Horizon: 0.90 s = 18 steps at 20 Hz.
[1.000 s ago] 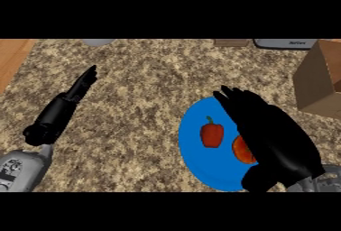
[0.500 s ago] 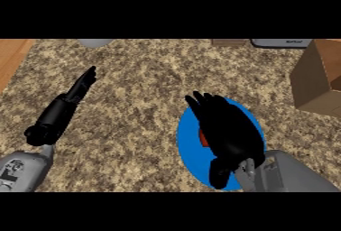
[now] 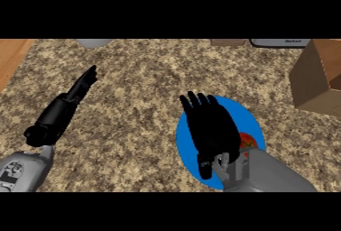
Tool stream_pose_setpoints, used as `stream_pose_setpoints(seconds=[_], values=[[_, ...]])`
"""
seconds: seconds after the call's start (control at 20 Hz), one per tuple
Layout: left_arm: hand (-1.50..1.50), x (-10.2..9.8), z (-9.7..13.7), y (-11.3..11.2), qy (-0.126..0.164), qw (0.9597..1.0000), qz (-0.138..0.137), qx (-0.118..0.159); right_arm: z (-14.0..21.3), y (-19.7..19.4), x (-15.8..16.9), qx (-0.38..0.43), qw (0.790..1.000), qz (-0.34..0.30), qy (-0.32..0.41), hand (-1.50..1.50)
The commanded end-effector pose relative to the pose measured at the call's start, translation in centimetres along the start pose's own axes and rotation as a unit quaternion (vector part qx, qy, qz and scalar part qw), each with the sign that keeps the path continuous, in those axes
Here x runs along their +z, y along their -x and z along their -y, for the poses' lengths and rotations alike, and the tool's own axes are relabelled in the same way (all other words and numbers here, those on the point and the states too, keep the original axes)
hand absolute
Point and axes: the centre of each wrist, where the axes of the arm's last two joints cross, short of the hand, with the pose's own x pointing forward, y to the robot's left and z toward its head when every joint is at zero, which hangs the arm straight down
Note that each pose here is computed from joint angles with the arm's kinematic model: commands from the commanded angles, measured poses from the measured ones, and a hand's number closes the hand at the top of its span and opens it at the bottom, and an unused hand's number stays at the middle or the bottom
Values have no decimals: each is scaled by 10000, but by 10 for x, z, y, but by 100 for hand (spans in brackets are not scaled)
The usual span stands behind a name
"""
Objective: Pick the bell pepper from the plate and place it in the cardboard box
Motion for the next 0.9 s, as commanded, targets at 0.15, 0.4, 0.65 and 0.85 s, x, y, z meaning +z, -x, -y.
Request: stream_pose_setpoints(seconds=[0.15,0.4,0.65,0.85], values=[[0,5,-4,-1,-44,10000,17,36,0,-4,-11,348,9962,-787,-150,-150],[0,-3,-5,11,-19,10000,-32,-40,-29,6,-19,535,9939,-930,-248,-150],[0,7,-7,11,-49,10000,64,-7,-30,-8,-20,386,9950,-880,-280,-150],[0,-8,17,19,-13,10000,21,19,-40,-2,-35,289,9956,-808,-366,-150]])
